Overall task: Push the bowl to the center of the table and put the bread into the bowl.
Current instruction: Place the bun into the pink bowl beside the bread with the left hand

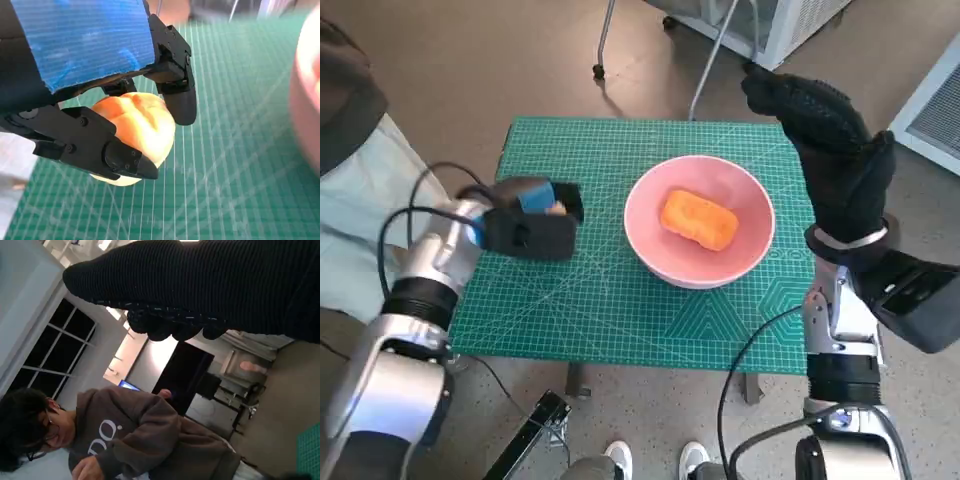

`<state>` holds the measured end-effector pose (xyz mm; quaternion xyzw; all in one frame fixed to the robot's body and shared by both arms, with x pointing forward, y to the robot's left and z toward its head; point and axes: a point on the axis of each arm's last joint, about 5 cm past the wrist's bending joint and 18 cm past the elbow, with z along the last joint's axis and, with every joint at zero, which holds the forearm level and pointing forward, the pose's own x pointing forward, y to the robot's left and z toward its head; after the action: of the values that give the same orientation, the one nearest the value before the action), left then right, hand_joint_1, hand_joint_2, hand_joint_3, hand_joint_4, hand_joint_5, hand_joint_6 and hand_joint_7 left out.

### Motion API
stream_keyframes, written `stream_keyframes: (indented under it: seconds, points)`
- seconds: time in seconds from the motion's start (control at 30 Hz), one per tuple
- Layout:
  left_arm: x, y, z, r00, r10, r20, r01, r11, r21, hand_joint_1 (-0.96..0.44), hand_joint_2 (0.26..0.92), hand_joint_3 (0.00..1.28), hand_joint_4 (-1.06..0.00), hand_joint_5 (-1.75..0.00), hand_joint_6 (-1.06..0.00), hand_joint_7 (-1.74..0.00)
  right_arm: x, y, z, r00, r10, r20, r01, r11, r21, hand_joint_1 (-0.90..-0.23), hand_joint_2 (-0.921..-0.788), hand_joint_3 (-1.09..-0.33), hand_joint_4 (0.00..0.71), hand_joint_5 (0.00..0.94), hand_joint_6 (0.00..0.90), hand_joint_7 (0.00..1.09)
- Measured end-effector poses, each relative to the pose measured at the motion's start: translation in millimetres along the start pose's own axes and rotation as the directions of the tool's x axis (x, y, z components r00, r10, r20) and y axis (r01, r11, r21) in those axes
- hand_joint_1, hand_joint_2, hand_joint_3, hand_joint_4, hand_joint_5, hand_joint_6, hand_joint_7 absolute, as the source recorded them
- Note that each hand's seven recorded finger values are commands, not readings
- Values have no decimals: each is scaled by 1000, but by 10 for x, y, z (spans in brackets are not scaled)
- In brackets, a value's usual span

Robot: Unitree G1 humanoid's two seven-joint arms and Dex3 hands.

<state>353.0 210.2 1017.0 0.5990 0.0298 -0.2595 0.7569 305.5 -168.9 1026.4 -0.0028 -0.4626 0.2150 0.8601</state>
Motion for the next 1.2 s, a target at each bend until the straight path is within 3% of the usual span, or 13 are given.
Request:
stream_keyframes:
  seconds: [0.2,0.47,0.77,1.0,1.07,1.13,1.17,1.2]
  points:
    - [-101,265,131,982,139,126,-138,990,-23,0,920,142,-590,-1213,-558,-1298,1,4,-3,1000,1,-2,-1,1000,3,-703,-921,-716,220,57,-1,740]
    - [-175,460,442,897,259,358,-268,963,-24,0,920,140,-579,-1233,-572,-1275,5,7,-2,1000,3,-5,-3,1000,6,-702,-921,-720,218,56,-1,739]
    - [-133,456,856,818,250,518,-289,957,-6,-1,921,155,-541,-1233,-581,-1305,21,15,10,1000,10,-1,-10,1000,7,-701,-921,-721,217,56,-1,739]
    - [-74,371,1079,795,198,573,-257,966,22,-1,920,170,-492,-1304,-594,-1272,19,13,9,1000,7,0,-7,1000,10,-698,-921,-719,217,57,-1,740]
    - [-43,330,1121,796,177,579,-234,972,24,-1,920,181,-493,-1335,-566,-1269,18,11,10,1000,5,1,-5,1000,11,-696,-921,-718,217,57,-1,740]
    - [-11,280,1151,804,147,577,-199,980,28,-1,921,250,-427,-1387,-474,-1373,18,11,9,1000,5,1,-5,1000,13,-695,-921,-718,217,57,-1,740]
    - [4,258,1159,811,130,570,-178,984,30,-41,894,249,-343,-1104,-369,-1166,18,10,9,1000,5,1,-5,1000,13,-694,-921,-717,217,57,-1,740]
    - [21,235,1166,823,105,558,-149,988,33,-67,891,222,-335,-835,-332,-976,17,9,9,1000,5,1,-5,1000,15,-694,-921,-717,218,58,-1,740]
